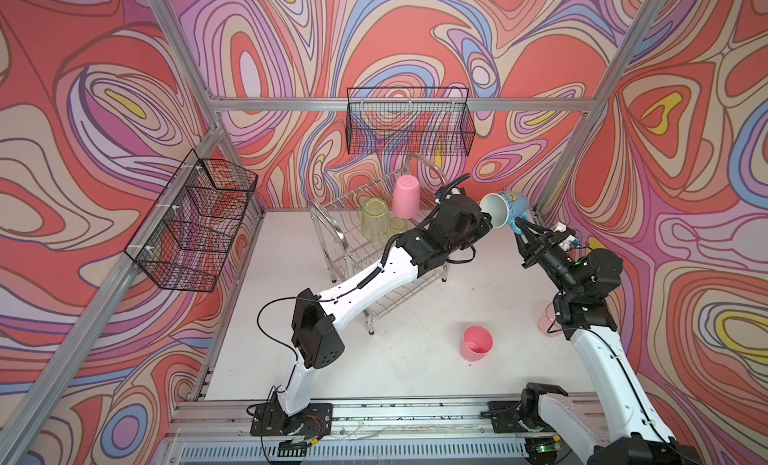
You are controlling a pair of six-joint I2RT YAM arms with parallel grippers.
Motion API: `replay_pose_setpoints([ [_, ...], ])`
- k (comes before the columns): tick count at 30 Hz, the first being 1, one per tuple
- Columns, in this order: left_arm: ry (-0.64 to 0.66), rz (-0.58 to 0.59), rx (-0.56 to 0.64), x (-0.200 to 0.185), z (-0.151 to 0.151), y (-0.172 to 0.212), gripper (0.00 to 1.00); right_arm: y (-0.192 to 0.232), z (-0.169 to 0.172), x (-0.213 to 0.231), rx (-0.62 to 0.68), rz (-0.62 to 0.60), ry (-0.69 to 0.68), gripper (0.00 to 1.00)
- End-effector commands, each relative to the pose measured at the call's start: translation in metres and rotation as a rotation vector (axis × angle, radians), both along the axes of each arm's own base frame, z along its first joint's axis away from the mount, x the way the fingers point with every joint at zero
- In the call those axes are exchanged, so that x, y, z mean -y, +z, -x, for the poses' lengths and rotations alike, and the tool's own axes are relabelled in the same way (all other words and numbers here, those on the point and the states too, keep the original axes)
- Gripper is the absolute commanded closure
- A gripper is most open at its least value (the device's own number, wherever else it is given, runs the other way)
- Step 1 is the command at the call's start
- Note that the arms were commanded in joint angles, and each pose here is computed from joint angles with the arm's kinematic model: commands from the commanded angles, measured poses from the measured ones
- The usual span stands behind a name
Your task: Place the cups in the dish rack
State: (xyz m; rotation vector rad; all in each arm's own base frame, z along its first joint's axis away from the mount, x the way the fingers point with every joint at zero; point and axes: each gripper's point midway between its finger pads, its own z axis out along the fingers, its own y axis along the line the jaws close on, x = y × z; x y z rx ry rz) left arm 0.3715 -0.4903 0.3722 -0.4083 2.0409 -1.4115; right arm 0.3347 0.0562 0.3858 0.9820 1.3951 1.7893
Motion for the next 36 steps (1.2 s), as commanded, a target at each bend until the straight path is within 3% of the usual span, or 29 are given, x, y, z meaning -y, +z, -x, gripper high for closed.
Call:
replay_pose_setpoints([
  [1,-0.052,0.130,0.060,0.009,0.015,0.046,1.00,0.003,-0.001,-0.006,0.032,0.051,0.013,0.90],
  [6,-0.055,0.115,0.072,0.007,0.016,0.046,1.00,0.006,0.000,-0.004,0.043,0.069,-0.007,1.00],
  [10,-0.058,0.099,0.097,0.005,0.017,0.049,1.00,0.012,0.001,-0.001,0.063,0.099,-0.033,1.00],
  [23,-0.057,0.057,0.144,-0.004,0.019,0.054,0.60,0.034,0.008,0.008,0.156,0.191,-0.122,1.00],
  [36,-0.081,-0.075,0.197,-0.027,0.025,0.057,0.37,0.055,0.016,0.019,0.218,0.408,-0.234,1.00],
])
